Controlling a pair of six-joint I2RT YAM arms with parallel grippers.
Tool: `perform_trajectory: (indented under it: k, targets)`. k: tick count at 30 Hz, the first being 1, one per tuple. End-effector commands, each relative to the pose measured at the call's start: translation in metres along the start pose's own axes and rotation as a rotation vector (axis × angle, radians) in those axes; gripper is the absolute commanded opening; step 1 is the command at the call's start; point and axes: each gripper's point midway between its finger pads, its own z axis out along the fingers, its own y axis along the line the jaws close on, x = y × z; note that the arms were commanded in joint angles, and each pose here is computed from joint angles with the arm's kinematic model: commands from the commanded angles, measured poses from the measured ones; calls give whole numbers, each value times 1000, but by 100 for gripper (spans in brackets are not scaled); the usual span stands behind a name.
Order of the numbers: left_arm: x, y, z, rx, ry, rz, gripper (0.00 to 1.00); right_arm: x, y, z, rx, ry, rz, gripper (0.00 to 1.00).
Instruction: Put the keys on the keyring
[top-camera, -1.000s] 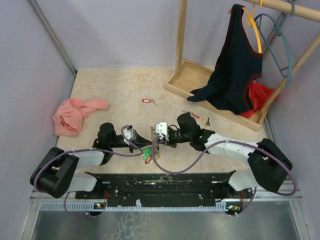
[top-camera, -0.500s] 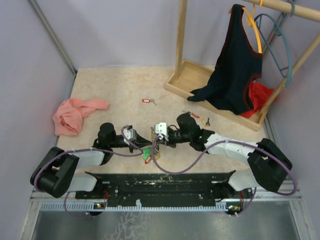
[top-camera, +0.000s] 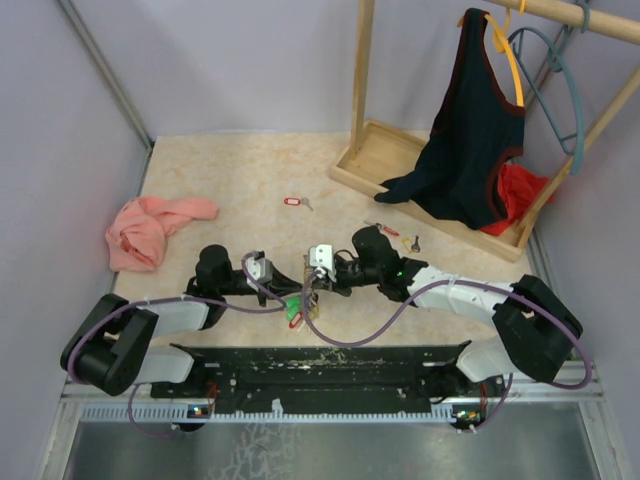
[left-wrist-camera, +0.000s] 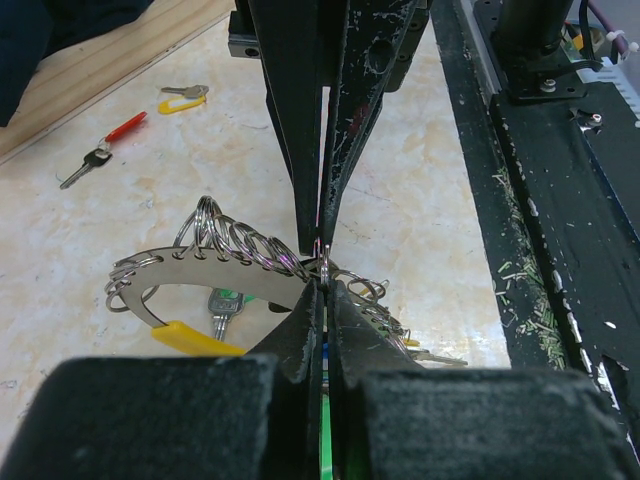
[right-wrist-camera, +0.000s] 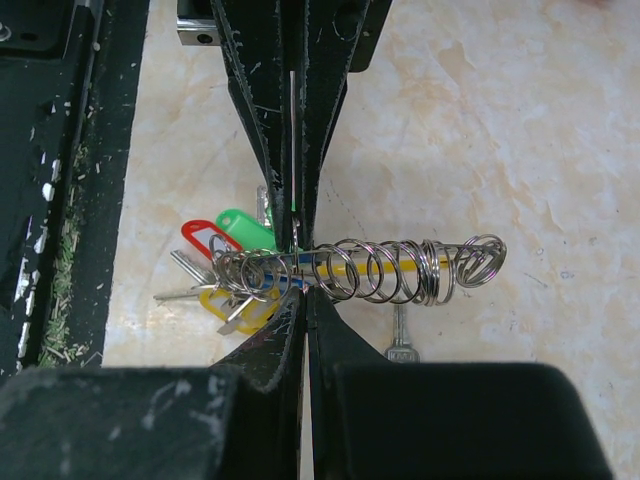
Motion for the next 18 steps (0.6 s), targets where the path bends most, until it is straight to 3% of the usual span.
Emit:
perform_trajectory:
  k: [1, 18]
  targets:
    - [-16, 6, 3, 18, -37, 63, 0, -42, -5, 1, -7, -106, -60, 0]
    - [-16, 7, 1, -5, -32, 75, 0, -39, -4, -4, 7, -99, -52, 0]
